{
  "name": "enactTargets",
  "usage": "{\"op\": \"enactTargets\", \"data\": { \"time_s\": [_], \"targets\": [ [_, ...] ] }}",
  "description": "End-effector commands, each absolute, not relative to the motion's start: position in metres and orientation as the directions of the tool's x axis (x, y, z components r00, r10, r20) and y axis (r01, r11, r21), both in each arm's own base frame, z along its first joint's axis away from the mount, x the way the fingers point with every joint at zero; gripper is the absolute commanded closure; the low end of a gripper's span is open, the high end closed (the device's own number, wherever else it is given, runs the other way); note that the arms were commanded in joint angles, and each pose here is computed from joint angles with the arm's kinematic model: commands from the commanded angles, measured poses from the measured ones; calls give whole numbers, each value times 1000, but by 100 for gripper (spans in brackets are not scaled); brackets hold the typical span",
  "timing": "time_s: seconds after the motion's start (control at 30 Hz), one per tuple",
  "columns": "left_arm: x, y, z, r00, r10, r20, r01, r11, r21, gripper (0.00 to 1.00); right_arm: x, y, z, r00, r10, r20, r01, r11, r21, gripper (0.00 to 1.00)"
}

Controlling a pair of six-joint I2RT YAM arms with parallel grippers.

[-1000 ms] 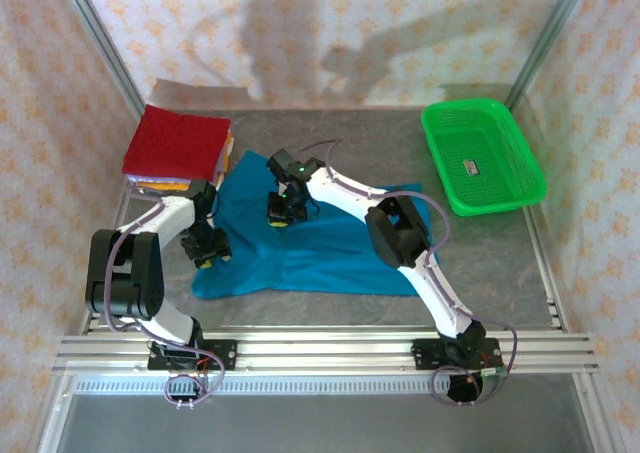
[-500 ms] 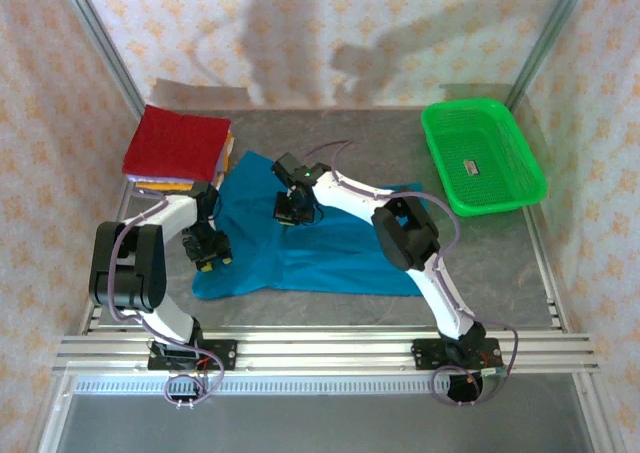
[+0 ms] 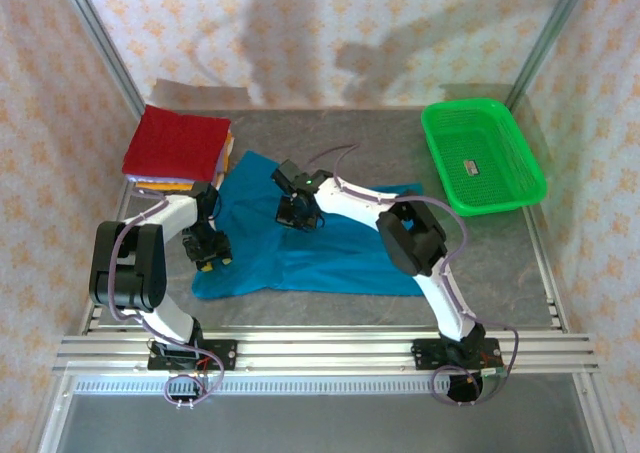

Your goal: Fold and stack the t-shirts

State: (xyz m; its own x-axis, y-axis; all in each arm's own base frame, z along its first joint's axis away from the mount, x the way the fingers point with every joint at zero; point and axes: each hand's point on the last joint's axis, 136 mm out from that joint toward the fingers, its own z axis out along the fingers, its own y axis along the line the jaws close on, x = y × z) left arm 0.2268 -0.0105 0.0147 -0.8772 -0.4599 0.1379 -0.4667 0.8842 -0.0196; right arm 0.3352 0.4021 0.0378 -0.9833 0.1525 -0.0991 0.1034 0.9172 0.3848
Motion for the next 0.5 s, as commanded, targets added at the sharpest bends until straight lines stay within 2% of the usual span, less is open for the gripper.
{"op": "enactTargets", "data": {
  "time_s": [0.0,0.2,0.37,0.47],
  "targets": [
    [218,-4,8,-867,-468,170,-470,882,30,59,334,396,44,-971,214,-112,159,915,372,100],
    [225,-4,12,-874,-459,159,-462,887,24,59,333,386,47,-969,206,-140,150,932,330,95],
    [253,-11,45,-889,-451,74,-455,889,-47,59,335,382,75,-966,180,-187,107,932,347,69],
    [287,-15,82,-901,-433,-21,-430,899,-88,57,343,363,104,-955,168,-244,82,942,326,64]
  ]
}}
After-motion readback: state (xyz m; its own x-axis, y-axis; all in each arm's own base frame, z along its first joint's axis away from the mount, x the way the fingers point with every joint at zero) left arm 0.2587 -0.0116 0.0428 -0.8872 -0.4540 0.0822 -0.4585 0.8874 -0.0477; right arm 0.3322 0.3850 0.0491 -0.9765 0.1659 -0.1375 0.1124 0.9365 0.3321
